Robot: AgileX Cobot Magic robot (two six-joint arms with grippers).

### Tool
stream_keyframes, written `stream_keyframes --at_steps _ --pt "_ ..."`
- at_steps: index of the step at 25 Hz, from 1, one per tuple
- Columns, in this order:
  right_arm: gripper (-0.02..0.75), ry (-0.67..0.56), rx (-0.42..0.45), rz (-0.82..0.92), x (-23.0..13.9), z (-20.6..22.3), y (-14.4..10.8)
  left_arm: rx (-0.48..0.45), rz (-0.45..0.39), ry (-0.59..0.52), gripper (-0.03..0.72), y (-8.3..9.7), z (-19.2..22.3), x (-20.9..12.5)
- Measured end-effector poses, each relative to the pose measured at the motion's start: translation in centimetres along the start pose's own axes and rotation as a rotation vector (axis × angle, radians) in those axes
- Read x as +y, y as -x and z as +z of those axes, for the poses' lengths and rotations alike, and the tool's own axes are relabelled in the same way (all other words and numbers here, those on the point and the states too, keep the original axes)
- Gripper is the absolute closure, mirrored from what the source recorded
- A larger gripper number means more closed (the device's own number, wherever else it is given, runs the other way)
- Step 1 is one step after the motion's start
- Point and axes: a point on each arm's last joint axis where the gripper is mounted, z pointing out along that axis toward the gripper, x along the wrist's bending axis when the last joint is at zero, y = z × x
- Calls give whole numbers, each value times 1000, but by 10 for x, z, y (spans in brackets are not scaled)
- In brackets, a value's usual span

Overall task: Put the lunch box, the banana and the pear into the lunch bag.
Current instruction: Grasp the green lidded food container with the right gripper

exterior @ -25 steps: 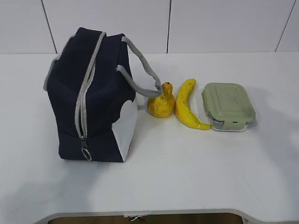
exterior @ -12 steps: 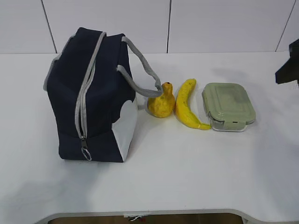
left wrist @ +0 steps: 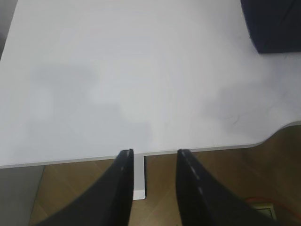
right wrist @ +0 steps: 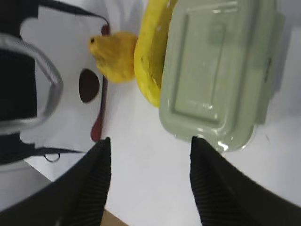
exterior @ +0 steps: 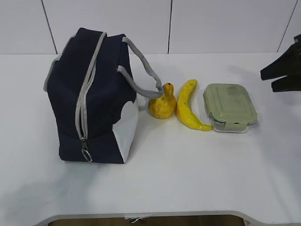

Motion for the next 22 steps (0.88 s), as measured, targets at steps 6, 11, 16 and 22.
stream_keyframes --at_steps 6,11,16,22 --pt "303 25 57 81 12 13 38 -1 0 -6 449 0 1 1" --pt "304 9 62 99 15 21 49 -1 0 -8 449 0 1 1" --pt "303 5 62 101 15 22 50 -1 0 -8 449 0 1 1" --pt "285 -18 36 78 19 25 57 -1 0 -8 449 0 1 1"
